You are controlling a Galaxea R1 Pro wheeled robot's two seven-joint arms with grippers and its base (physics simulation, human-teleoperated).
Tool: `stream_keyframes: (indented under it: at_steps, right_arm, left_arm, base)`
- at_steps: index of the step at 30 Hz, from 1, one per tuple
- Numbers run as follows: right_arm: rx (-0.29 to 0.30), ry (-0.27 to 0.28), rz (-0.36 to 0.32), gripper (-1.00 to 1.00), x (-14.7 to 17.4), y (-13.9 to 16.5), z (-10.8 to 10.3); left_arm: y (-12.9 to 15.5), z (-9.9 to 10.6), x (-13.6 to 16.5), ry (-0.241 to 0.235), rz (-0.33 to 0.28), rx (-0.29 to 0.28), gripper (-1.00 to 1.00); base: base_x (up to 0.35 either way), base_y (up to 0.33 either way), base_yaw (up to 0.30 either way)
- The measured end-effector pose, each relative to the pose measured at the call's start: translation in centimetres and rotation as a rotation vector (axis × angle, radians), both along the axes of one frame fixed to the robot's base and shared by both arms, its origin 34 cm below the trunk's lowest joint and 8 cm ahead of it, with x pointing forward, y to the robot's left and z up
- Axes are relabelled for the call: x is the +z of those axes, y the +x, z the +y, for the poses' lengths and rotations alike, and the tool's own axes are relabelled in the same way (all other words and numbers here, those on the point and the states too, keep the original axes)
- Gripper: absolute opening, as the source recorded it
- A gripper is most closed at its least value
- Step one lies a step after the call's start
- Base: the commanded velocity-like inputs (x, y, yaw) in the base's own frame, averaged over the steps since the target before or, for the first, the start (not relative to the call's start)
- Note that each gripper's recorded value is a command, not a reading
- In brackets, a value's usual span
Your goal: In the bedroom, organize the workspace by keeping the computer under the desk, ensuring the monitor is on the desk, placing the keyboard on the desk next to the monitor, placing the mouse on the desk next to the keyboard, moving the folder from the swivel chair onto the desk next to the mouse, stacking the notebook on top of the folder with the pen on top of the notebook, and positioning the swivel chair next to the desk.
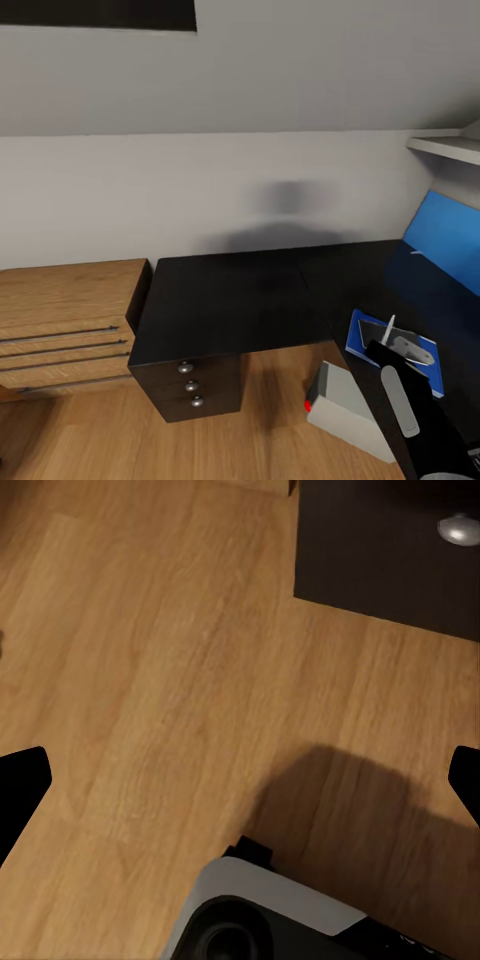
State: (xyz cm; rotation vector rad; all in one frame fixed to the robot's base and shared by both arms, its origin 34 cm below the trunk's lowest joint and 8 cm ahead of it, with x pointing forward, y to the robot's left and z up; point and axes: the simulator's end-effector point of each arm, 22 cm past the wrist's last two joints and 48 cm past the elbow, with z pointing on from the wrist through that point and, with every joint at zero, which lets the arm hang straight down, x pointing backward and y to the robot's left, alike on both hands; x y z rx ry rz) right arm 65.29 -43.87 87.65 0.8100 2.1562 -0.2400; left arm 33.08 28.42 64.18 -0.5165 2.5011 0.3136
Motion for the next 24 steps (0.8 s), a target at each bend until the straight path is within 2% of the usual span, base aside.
stream_keyframes:
  at_steps: [6,18,24]
  right_arm:
    - [0.027,0.000,-0.003,-1.00,0.0,0.6,0.6]
    - [-0.012,0.008,-0.030,-1.00,0.9,3.5,-0.6]
    - [-0.040,-0.018,-0.014,-1.00,0.4,3.6,-3.0]
  left_arm:
    - [0.0,-0.1,0.0,-0.001,0.000,-0.002,1.00]
    - [-0.2,-0.4,-0.1,-0.003,0.004,-0.010,1.00]
    - [-0.1,-0.4,-0.1,-0.005,0.004,-0.014,1.00]
  base:
    - [0.000,0.000,-0.012]
    - [0.000,0.000,0.000]
    - [0.000,0.000,0.000]
